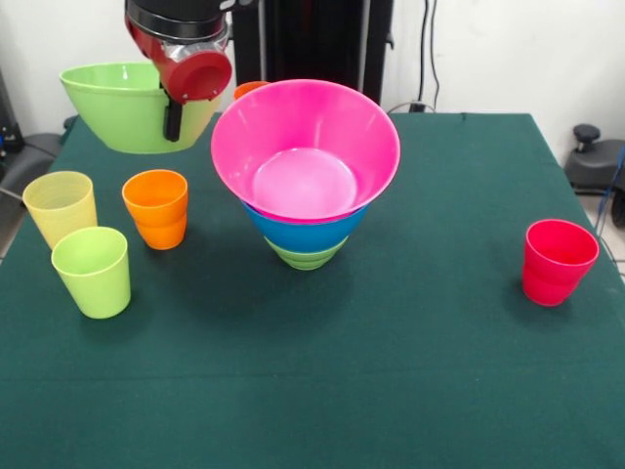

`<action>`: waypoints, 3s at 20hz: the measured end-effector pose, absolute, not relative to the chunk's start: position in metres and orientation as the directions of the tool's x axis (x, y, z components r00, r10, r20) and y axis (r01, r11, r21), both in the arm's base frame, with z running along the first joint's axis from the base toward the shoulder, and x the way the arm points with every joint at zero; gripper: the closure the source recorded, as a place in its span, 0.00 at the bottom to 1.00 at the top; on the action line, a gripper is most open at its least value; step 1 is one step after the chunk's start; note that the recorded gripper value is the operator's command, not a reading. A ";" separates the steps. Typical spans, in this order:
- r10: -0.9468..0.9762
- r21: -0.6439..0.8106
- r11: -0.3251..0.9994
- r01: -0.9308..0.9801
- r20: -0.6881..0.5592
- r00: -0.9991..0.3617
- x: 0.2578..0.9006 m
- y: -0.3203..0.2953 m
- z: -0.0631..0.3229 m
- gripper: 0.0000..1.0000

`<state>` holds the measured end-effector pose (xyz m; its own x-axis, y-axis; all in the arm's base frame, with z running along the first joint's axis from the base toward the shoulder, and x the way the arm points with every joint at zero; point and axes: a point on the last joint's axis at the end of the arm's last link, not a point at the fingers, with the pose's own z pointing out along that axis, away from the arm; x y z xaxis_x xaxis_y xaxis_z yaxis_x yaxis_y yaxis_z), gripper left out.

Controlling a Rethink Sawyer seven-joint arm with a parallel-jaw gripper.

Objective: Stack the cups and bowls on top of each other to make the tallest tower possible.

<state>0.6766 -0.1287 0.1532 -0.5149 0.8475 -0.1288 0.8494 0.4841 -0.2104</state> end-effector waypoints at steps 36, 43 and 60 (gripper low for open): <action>0.875 -0.211 0.416 0.884 -0.172 -0.453 0.687 -0.108 0.152 1.00; 0.870 -0.215 0.423 0.881 -0.178 -0.461 0.688 -0.101 0.153 1.00; 0.878 -0.214 0.405 0.889 -0.179 -0.443 0.690 -0.097 0.149 1.00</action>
